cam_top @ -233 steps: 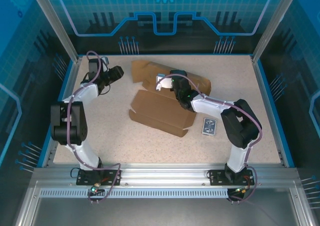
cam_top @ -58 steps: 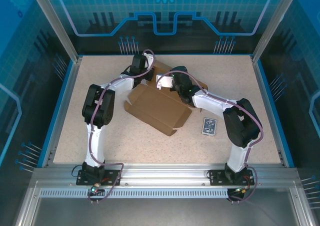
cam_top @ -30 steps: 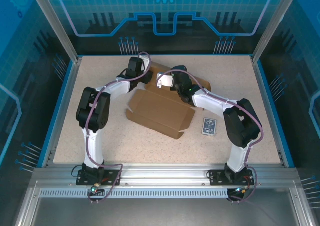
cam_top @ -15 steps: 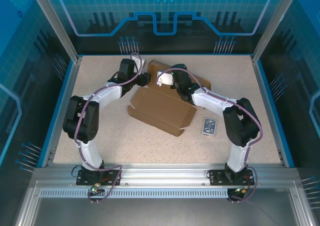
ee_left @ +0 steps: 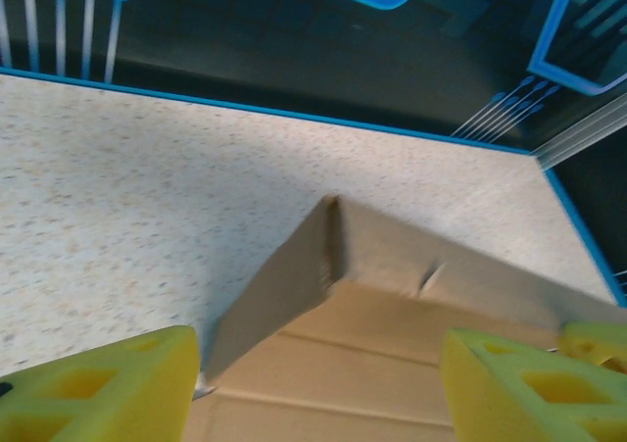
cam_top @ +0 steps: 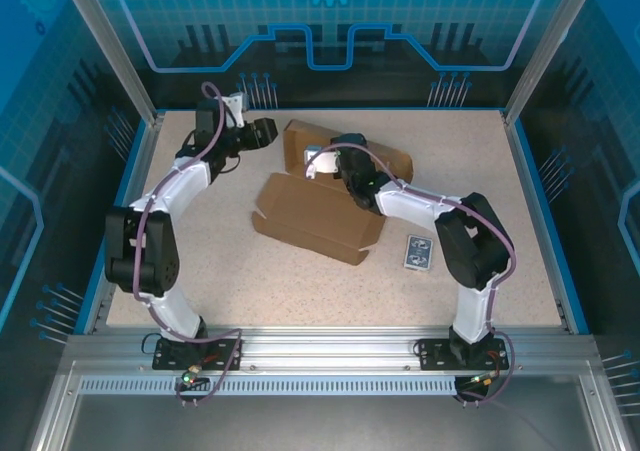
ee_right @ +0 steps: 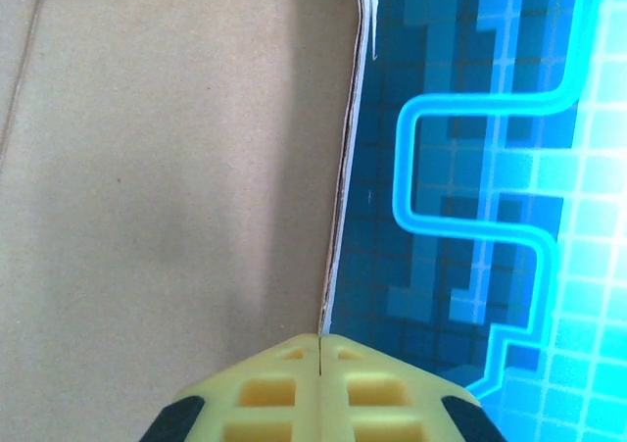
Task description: Fold the paper box
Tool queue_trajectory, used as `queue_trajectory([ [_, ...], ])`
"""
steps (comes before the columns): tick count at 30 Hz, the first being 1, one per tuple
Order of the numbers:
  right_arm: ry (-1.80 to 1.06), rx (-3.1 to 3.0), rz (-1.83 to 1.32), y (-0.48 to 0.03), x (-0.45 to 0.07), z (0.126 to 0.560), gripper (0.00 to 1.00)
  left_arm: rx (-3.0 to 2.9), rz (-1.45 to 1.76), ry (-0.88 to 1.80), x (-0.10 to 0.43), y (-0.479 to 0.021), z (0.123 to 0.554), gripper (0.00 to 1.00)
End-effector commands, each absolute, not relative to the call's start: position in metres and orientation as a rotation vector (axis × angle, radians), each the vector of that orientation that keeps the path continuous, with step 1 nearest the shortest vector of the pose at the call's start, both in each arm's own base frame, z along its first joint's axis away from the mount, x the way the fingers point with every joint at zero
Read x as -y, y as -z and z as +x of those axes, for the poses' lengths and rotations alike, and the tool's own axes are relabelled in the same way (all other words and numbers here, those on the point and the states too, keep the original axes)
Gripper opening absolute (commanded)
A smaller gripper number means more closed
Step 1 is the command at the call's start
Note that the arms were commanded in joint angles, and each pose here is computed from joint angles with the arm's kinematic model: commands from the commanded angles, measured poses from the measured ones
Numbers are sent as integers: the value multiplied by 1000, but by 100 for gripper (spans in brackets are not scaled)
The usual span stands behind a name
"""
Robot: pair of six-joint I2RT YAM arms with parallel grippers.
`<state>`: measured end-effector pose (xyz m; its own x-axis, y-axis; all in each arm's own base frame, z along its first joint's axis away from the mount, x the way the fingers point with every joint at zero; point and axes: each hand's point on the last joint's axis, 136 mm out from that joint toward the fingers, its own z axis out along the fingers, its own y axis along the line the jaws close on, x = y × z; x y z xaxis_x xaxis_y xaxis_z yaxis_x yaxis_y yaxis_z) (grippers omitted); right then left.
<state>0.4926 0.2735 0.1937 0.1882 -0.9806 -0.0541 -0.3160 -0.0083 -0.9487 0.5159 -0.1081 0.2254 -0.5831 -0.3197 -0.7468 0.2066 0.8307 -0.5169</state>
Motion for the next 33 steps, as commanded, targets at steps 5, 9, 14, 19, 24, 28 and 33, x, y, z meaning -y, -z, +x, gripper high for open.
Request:
queue_trajectory([
  [5, 890, -1158, -1523, -192, -304, 492, 0, -2174, -134, 828, 123, -210, 529, 67],
  [9, 885, -1128, -1533, -189, -311, 492, 0, -2228, -144, 786, 120, -190, 531, 65],
  [14, 894, -1095, -1538, -187, -317, 493, 0, -2242, -159, 801, 121, -179, 533, 61],
  [19, 898, -1085, -1536, -188, -318, 493, 0, -2247, -176, 826, 123, -175, 533, 51],
  [24, 898, -1082, -1535, -187, -319, 493, 0, -2237, -195, 873, 127, -172, 533, 37],
  [28, 902, -1084, -1532, -188, -318, 493, 0, -2226, -195, 885, 128, -176, 532, 34],
  [33, 907, -1087, -1524, -194, -316, 492, 0, -2169, -154, 821, 116, -196, 529, 47],
])
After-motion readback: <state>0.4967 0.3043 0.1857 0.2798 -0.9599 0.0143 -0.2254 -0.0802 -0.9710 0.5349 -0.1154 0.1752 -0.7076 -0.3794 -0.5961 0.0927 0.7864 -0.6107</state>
